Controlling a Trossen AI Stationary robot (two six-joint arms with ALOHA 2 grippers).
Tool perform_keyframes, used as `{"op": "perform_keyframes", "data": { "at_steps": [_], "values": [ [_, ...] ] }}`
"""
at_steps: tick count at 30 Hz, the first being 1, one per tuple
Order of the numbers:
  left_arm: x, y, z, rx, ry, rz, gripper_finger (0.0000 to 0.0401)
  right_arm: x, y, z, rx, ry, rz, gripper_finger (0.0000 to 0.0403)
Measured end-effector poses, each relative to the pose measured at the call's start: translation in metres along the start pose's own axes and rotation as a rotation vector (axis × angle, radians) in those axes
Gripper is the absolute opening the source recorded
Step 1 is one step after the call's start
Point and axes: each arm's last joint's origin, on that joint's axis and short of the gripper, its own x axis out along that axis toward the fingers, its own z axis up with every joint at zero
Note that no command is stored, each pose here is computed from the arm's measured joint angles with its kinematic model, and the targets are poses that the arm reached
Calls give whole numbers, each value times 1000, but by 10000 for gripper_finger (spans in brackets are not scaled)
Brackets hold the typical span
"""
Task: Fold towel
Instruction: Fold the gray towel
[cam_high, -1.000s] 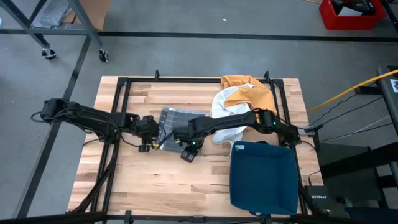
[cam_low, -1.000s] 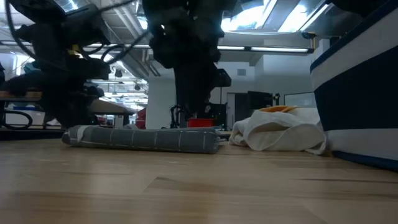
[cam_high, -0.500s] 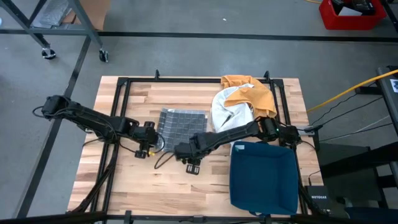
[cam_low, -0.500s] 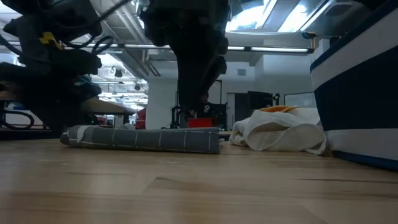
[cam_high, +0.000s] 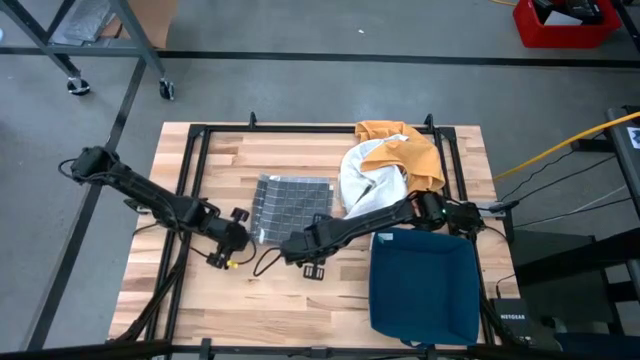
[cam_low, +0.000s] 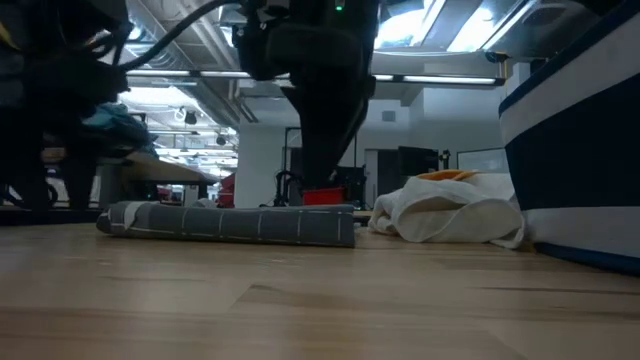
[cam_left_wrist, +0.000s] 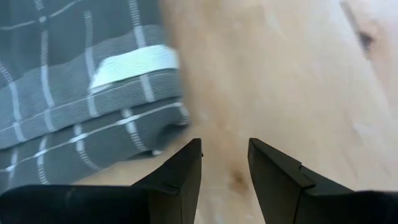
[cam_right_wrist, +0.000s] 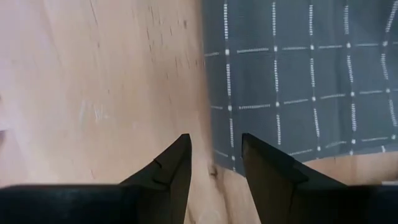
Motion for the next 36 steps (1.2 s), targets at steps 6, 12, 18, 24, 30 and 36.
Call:
{"op": "perform_keyframes", "data": {
  "at_steps": [6, 12, 18, 24, 30, 36],
  "values": [
    [-1, -11, 1, 23, -10, -18, 122, 7, 1, -1, -3, 20, -8, 143],
    [-2, -15, 1, 41, -15, -14, 122, 9, 1, 0, 0, 20, -9, 143],
    [-2, -15, 2, 11, -27, -13, 122, 9, 1, 1, 2, 11, -4, 143],
    [-3, -15, 14, -77, -147, -20, 122, 8, -1, 0, 80, 19, -9, 143],
    [-7, -14, 32, -80, -336, -17, 122, -13, -14, -3, 131, 105, -59, 143],
    [-14, -7, 46, -56, -486, 199, 122, -36, -24, -2, 130, 110, -142, 143]
  ]
}}
